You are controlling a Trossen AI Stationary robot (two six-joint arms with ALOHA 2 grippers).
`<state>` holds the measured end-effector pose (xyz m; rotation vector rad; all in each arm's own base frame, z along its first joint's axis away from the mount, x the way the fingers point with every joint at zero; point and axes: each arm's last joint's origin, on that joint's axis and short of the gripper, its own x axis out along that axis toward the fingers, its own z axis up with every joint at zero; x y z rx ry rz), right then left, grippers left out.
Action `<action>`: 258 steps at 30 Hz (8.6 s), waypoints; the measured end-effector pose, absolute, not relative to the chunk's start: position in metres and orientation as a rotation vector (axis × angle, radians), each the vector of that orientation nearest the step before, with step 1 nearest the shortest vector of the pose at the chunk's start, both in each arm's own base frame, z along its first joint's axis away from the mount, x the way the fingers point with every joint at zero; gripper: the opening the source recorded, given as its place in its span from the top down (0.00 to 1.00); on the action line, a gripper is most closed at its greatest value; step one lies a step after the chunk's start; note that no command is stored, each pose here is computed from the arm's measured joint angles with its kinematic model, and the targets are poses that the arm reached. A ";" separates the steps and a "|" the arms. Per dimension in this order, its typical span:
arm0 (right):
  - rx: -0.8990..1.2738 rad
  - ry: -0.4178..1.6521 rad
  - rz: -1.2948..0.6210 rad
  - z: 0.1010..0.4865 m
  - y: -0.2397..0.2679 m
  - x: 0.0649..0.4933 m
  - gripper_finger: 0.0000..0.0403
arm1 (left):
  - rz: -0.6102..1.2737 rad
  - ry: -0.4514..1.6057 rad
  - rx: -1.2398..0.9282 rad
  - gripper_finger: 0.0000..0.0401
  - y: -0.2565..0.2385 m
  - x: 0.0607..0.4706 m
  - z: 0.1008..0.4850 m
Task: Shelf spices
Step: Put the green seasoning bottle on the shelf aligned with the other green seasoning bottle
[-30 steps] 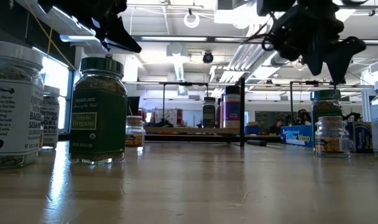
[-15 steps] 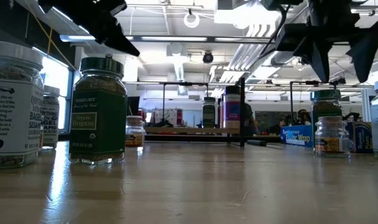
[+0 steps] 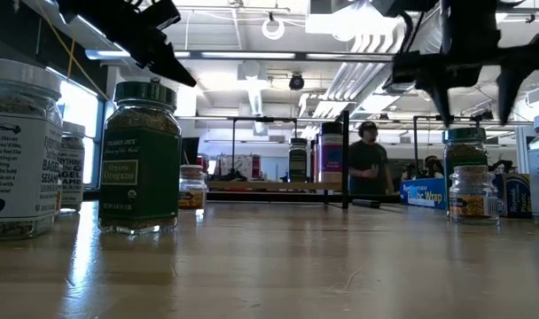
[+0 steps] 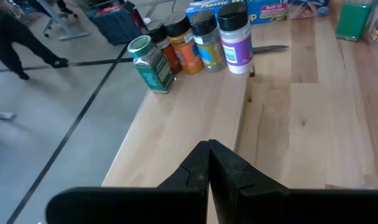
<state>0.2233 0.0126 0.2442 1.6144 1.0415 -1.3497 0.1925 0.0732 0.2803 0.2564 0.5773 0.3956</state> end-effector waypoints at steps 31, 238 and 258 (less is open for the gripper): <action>1.433 1.125 -1.056 0.219 -0.013 0.226 0.52 | 0.299 0.552 0.222 1.00 0.073 0.193 0.280; 0.949 1.188 -0.796 0.217 0.006 0.420 0.34 | 0.333 0.540 0.122 1.00 0.074 0.193 0.280; 0.133 1.369 0.059 0.217 0.010 0.420 0.52 | 0.340 0.536 0.096 1.00 0.073 0.193 0.280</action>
